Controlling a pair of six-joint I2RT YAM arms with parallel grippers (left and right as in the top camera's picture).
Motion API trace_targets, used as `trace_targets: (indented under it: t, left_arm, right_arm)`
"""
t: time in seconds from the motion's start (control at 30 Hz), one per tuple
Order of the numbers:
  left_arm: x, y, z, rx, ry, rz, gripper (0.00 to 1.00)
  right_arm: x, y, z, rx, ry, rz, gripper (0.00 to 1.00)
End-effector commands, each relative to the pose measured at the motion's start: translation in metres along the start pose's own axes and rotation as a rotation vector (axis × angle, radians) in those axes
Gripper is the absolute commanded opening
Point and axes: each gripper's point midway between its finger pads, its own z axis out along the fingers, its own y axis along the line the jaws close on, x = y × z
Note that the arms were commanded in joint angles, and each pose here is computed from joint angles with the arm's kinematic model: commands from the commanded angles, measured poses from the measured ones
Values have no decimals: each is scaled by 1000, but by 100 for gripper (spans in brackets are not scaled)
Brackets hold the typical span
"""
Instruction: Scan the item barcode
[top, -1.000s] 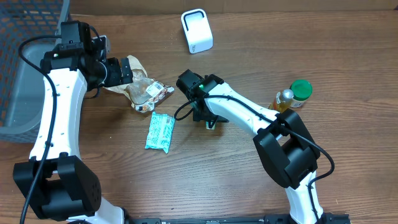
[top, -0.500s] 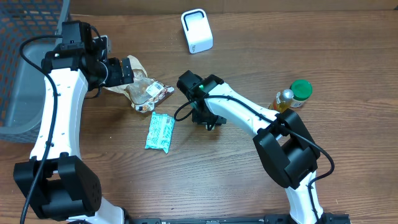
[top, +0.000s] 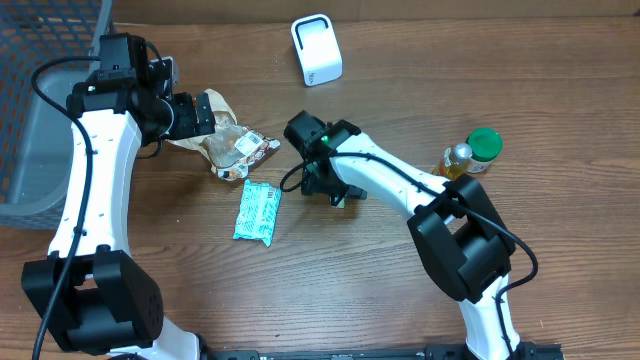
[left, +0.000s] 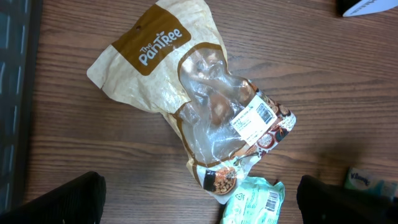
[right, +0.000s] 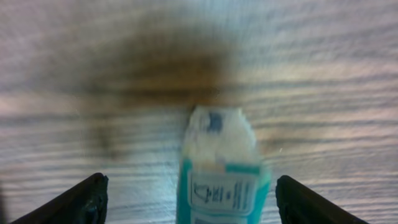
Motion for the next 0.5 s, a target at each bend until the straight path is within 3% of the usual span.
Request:
trace_targets:
  t: [0.0,0.1,0.23,0.47]
  left_arm:
    - [-1,-5,-2,15,-7,38,100]
    - [-1,-5,-2,15,-7,38,100]
    - [-1,-5,-2,15,-7,38,100]
    - [-1,-5,-2,15,-7,38,99]
  right_arm:
    - [-44,-9,-13,-4,-102,65,87]
    - [-70,-17,-12,-25,-160,119,93]
    - [-99,-34,-11,-59,-198,208,94]
    - [-97,-57,-2,-14,-157,237,93]
